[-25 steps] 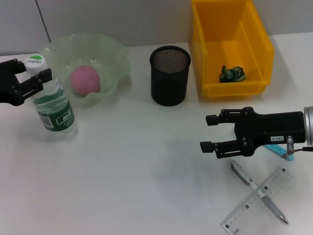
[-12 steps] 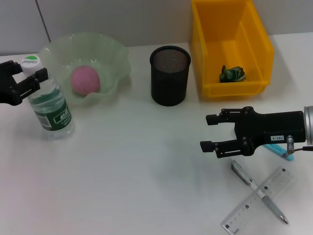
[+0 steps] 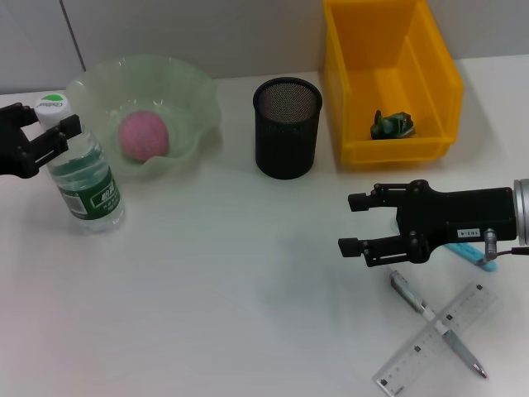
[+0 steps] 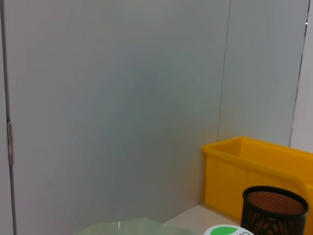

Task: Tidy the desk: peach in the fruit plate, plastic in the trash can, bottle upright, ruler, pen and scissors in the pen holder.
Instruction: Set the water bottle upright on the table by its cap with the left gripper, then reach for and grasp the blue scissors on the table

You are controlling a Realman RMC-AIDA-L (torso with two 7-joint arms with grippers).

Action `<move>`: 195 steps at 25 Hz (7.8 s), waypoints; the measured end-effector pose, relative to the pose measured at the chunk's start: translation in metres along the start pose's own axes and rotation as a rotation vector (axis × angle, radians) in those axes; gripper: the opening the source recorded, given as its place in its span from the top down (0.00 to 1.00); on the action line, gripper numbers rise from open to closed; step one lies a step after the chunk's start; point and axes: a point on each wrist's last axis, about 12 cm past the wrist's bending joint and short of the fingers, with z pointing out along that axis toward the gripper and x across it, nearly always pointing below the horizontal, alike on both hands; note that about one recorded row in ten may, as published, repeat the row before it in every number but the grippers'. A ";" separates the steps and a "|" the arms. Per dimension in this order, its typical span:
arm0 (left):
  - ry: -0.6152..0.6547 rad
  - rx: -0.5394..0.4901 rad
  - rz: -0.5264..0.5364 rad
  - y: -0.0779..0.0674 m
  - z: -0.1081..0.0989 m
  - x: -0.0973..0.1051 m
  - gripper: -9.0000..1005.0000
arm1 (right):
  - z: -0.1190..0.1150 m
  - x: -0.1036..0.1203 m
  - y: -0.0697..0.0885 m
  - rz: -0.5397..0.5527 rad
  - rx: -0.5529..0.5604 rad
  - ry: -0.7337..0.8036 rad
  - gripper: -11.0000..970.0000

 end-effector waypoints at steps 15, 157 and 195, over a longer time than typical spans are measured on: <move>0.003 -0.003 -0.005 -0.002 0.002 0.004 0.42 | 0.000 0.000 0.000 0.000 -0.002 0.002 0.17; 0.153 0.476 0.061 -0.089 0.056 0.048 0.14 | 0.027 -0.091 -0.047 0.226 0.337 0.967 0.20; 0.151 0.462 0.057 -0.089 0.058 0.049 0.14 | 0.036 -0.072 -0.050 0.225 0.356 0.949 0.46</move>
